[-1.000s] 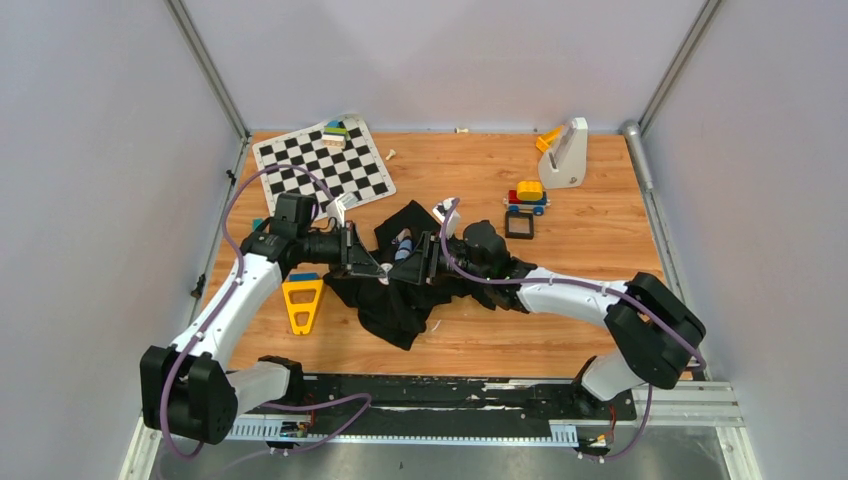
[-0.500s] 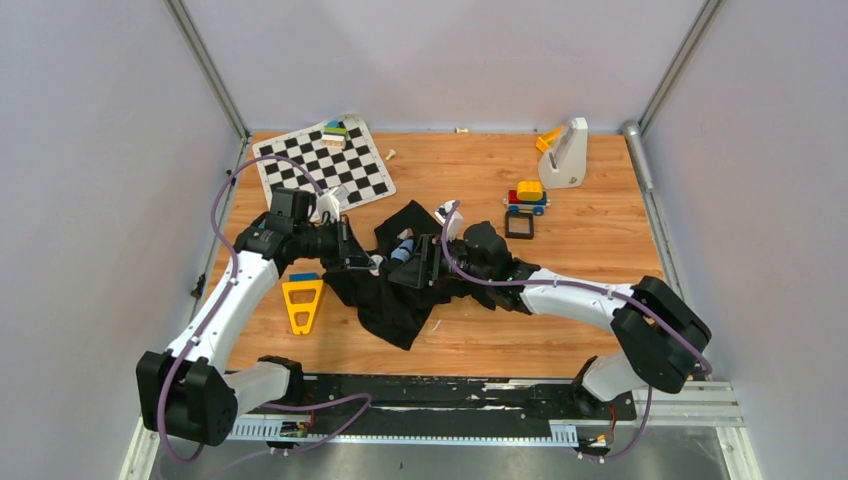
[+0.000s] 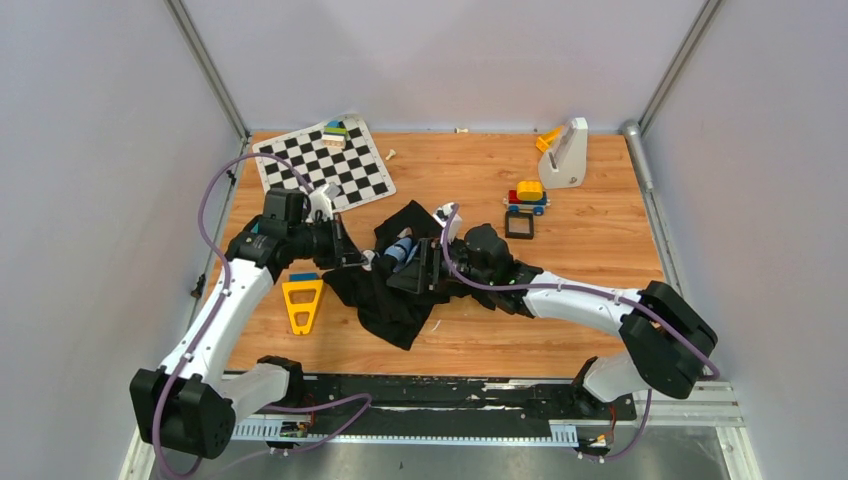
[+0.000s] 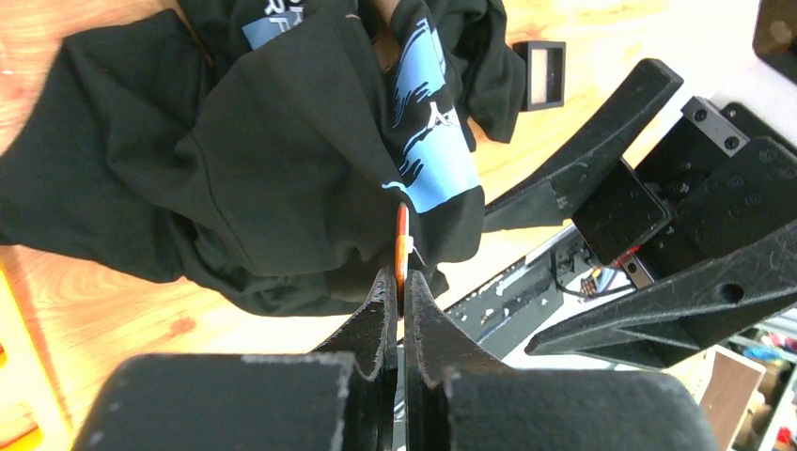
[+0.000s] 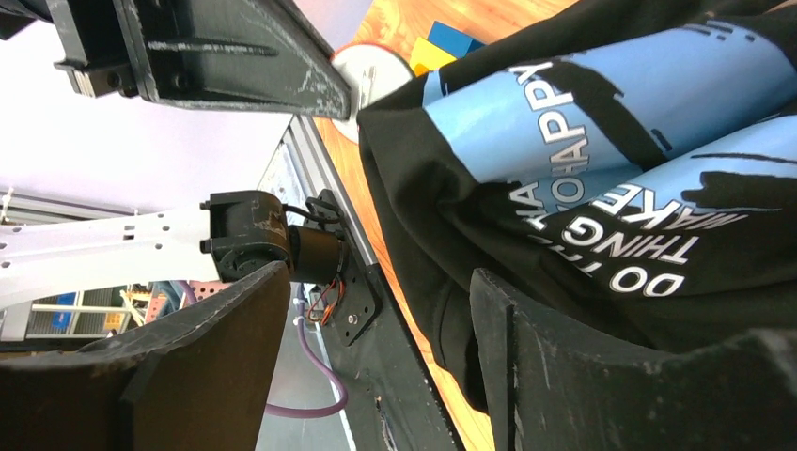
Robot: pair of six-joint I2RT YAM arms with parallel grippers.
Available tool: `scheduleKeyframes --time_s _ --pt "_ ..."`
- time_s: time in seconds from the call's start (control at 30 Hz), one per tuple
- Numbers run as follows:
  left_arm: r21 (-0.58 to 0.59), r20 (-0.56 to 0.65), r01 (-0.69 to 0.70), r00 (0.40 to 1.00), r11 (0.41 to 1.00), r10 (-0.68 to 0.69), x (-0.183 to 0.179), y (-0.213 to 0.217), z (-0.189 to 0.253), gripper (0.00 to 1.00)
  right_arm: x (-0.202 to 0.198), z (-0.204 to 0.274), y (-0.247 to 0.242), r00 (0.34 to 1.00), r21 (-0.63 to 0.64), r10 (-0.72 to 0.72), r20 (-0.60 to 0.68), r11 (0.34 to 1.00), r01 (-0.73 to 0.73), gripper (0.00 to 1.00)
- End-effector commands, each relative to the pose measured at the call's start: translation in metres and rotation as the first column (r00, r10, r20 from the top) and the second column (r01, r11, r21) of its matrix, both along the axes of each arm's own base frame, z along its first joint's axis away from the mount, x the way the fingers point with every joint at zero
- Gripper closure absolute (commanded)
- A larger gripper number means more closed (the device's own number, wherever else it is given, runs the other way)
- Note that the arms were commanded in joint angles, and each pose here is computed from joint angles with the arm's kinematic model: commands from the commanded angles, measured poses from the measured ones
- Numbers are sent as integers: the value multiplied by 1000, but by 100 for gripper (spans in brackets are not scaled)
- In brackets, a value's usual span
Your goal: Remove the brooch from the garment
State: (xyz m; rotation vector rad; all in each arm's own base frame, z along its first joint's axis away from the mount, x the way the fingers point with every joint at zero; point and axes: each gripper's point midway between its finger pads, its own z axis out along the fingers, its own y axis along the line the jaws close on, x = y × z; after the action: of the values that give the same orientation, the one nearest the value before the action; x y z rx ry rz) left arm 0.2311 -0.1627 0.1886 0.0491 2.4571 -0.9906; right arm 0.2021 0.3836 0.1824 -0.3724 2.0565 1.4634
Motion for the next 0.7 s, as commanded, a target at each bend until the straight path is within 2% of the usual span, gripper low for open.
scheduleKeyframes --time_s 0.0,0.2,0.67 --pt "37 96 -93 991 995 89 14 14 22 100 -5 12 2 998 10 34 53 999 -35 29" --pt "76 108 -174 980 982 165 22 33 19 100 -4 13 4 997 2 39 64 999 -39 29" --pt "105 200 -230 958 967 206 25 54 48 100 -3 25 9 996 9 42 74 999 -43 31"
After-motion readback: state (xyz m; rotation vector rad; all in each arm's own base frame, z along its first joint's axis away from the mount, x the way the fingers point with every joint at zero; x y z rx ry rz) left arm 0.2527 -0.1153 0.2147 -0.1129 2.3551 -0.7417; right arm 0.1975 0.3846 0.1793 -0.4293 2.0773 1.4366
